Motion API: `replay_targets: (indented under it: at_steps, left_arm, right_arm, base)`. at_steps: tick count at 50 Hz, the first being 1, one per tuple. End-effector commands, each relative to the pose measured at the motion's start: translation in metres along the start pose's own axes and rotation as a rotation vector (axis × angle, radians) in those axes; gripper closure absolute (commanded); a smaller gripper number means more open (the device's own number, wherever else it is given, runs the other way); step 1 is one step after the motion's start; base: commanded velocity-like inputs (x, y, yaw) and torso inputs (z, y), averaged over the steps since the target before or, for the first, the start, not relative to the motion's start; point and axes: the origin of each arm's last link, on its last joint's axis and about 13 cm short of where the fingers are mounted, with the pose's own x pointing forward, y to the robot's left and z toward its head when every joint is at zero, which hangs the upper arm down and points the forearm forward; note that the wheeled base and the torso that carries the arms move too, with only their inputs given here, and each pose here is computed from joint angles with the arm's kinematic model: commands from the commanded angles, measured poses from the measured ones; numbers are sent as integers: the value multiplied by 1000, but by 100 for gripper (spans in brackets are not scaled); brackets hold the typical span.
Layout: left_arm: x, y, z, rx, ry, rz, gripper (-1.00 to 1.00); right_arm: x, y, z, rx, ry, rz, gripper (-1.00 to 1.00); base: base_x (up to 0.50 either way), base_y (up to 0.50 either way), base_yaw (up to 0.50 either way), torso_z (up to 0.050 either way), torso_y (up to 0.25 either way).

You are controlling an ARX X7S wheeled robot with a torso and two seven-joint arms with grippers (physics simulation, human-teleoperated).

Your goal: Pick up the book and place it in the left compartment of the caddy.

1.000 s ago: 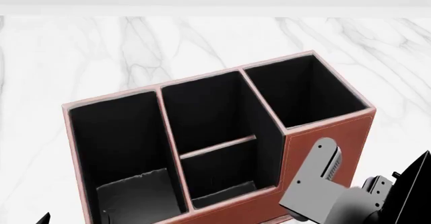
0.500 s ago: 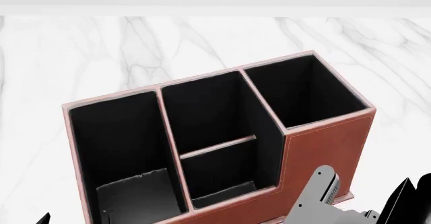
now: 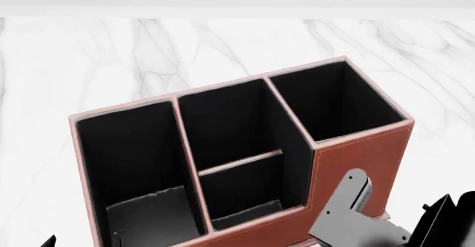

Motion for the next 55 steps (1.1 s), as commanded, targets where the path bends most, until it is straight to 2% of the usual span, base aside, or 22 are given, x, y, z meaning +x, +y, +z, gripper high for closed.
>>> replay_targets:
  at_steps: [1,8,15,18,19,23,36,43,49,55]
  left_arm:
    - [0,0,0,-2,2,-1,-100]
    - [0,0,0,-1,2,-2,-100]
    - [0,0,0,-3,3,0,-100]
    - [0,0,0,-3,3,0,-100]
    - [0,0,0,-4,3,0,-100]
    - [0,0,1,-5,2,0,-100]
    - [0,0,0,-4,2,1,-100]
    - [0,0,0,-3,3,2,-100]
    - [0,0,0,-2,2,3,-100]
    - [0,0,0,-3,1,3,-100]
  right_arm:
    - [5,7,6,106,-123,108,100]
    - [1,5,11,174,-218,107,100]
    - [-5,-5,19,292,-310,54,100]
    - [-6,-7,22,336,-314,59,100]
    - [-7,-9,24,377,-319,47,100]
    - [-9,-12,28,424,-312,37,100]
    - [-17,-13,32,468,-311,11,100]
    - [-54,-13,42,500,-388,16,100]
    - [-103,-12,57,474,-452,-15,100]
    - [-139,-13,70,457,-488,-38,100]
  base:
    - [0,0,0,0,0]
    - [0,0,0,-2,0]
    - [0,0,0,0,0]
    - [0,0,0,0,0]
    - [0,0,0,0,0]
    - [0,0,0,0,0]
    - [0,0,0,0,0]
    - [0,0,0,0,1]
    - [0,0,0,0,2]
    - [0,0,0,0,0]
